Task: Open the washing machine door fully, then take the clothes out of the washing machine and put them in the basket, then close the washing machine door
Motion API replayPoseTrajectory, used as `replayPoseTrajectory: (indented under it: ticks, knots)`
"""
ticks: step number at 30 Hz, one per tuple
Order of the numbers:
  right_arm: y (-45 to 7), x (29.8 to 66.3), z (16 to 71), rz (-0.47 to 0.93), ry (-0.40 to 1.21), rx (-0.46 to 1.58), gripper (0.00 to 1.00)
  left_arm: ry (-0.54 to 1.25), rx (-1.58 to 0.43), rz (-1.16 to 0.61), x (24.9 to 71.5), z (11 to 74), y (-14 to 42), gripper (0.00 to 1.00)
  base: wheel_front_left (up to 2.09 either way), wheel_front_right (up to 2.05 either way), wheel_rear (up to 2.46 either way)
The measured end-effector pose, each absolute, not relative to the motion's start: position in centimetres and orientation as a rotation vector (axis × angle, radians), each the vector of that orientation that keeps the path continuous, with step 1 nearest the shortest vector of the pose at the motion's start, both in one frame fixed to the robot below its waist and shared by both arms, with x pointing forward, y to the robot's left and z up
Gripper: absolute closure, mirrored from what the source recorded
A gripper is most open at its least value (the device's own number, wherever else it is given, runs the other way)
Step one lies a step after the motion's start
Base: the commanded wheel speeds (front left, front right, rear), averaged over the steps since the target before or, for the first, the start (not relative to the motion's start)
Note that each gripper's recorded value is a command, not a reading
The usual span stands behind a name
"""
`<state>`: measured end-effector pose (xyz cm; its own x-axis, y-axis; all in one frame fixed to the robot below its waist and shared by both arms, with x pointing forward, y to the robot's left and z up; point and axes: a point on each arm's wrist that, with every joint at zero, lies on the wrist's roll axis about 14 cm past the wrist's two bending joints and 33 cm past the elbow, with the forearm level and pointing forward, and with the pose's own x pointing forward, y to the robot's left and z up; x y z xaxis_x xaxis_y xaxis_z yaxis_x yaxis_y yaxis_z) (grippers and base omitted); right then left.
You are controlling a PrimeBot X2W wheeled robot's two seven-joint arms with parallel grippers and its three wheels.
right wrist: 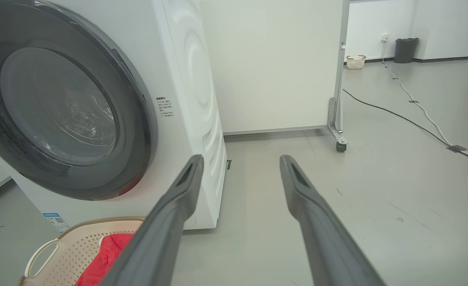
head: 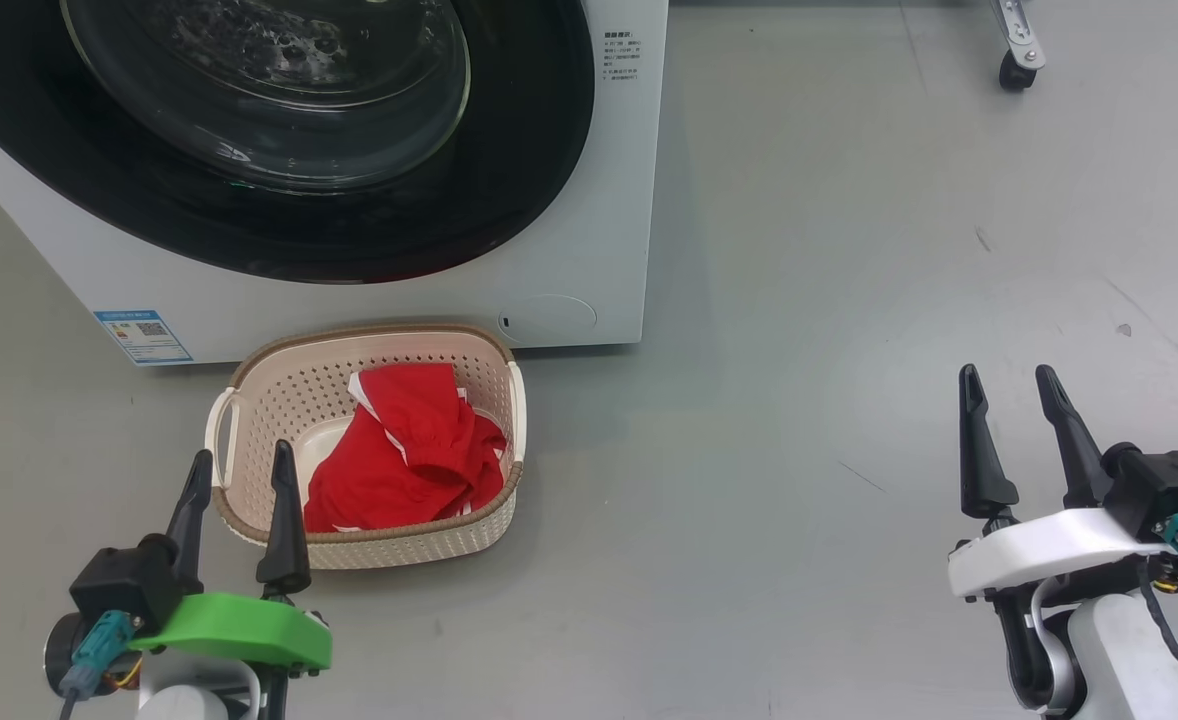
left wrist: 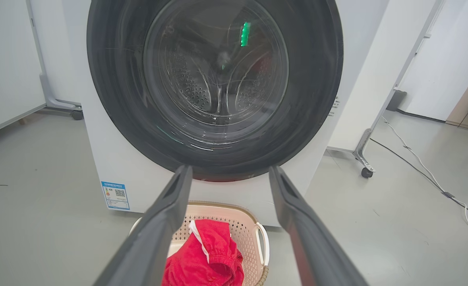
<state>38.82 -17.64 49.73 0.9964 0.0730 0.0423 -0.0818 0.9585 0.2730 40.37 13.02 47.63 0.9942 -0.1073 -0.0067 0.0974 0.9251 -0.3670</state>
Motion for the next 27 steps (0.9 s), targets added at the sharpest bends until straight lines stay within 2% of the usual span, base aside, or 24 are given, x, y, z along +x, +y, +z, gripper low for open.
replayPoseTrajectory:
  ticks: [27]
  knots:
    - [-17.62, 38.48, 49.57, 0.077, -0.033, 0.280, 0.00, 0.029, -0.438, -0.092, 40.37, 47.55, 13.28, 0.00, 0.00, 0.00, 0.00]
